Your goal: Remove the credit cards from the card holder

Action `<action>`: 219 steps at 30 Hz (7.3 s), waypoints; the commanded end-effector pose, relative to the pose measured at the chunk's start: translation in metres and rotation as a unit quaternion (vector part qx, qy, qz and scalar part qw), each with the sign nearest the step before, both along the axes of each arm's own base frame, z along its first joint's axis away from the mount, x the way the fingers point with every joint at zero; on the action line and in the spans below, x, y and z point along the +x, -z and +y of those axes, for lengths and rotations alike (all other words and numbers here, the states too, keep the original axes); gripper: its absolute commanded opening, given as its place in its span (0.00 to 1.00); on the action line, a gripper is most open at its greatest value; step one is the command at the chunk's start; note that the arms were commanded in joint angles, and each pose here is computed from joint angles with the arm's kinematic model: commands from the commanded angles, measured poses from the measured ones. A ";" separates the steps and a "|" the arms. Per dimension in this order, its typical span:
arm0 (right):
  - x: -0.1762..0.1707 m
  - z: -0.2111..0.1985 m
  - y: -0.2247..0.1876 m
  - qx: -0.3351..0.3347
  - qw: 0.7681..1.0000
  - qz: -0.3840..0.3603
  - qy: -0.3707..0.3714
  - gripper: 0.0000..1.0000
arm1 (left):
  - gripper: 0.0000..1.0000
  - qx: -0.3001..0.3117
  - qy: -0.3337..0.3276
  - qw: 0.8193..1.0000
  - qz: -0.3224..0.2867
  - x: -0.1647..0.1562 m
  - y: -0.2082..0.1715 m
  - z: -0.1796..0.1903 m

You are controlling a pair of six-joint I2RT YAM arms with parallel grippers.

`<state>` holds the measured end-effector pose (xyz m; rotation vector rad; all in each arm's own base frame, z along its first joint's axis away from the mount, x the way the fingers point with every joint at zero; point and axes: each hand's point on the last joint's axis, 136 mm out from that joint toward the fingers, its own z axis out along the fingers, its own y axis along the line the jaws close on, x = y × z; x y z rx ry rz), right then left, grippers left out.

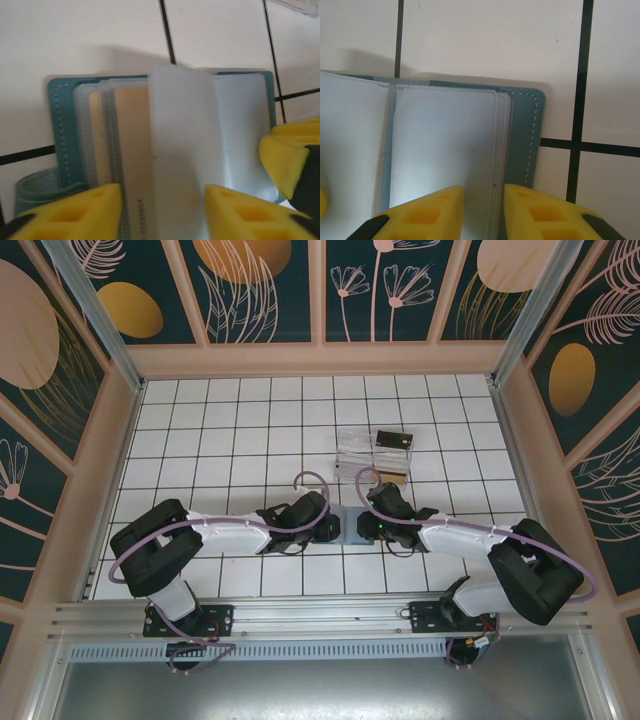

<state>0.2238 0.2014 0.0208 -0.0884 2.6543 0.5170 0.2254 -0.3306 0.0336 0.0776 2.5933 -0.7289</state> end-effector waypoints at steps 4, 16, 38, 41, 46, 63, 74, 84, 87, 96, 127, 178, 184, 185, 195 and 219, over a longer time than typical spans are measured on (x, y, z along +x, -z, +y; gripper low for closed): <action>-0.014 -0.003 0.015 -0.001 0.999 0.033 0.000 0.30 | 0.74 -0.019 0.016 1.000 0.006 -0.002 -0.001 -0.007; -0.014 -0.003 0.013 0.009 1.000 0.030 0.005 0.30 | 0.99 -0.061 0.033 0.998 -0.001 -0.006 -0.016 -0.015; 0.006 -0.008 -0.043 0.031 0.998 -0.050 0.029 0.32 | 0.86 -0.050 -0.003 0.998 -0.032 0.010 -0.039 0.015; 0.011 -0.001 -0.067 0.059 0.995 -0.075 0.021 0.33 | 0.71 -0.044 -0.007 0.998 -0.032 0.014 -0.033 0.019; 0.013 0.002 -0.072 0.057 0.995 -0.074 0.019 0.33 | 0.70 -0.049 -0.001 0.998 -0.024 0.017 -0.026 0.012; -0.002 -0.025 -0.004 0.005 0.999 -0.013 0.040 0.28 | 0.68 -0.064 0.019 0.997 -0.031 0.014 -0.035 0.006; -0.004 -0.018 0.005 0.010 1.000 0.002 0.029 0.18 | 0.67 -0.045 0.019 0.999 -0.011 0.011 -0.016 0.008; -0.005 -0.019 0.005 0.013 0.999 0.004 0.030 0.18 | 0.66 -0.055 0.033 0.998 0.005 0.007 -0.007 0.000; -0.006 -0.018 0.006 0.014 0.999 0.005 0.030 0.18 | 0.66 -0.062 0.038 0.997 0.008 0.007 -0.007 -0.003; -0.007 -0.019 0.008 0.016 0.999 0.009 0.031 0.18 | 0.68 -0.079 0.053 0.995 0.009 0.005 -0.011 -0.012; -0.007 -0.032 0.000 0.060 0.996 -0.008 0.063 0.21 | 0.71 -0.162 0.159 0.974 -0.013 -0.007 -0.059 -0.092; 0.002 0.021 -0.031 0.193 0.981 0.009 0.009 0.41 | 0.58 -0.074 -0.007 0.997 -0.021 0.015 -0.026 0.014; 0.008 0.022 -0.015 0.149 0.988 0.024 0.017 0.34 | 0.57 -0.031 -0.023 0.999 -0.016 0.015 -0.012 0.034; 0.009 0.019 -0.012 0.141 0.989 0.026 0.022 0.31 | 0.57 -0.027 -0.027 0.999 -0.016 0.016 -0.010 0.037; 0.011 0.011 -0.003 0.109 0.993 0.028 0.033 0.18 | 0.58 0.015 -0.045 0.999 -0.020 0.020 -0.003 0.051; 0.008 0.015 0.000 0.111 0.993 0.032 0.027 0.18 | 0.59 -0.033 0.012 0.999 0.014 0.007 0.003 0.023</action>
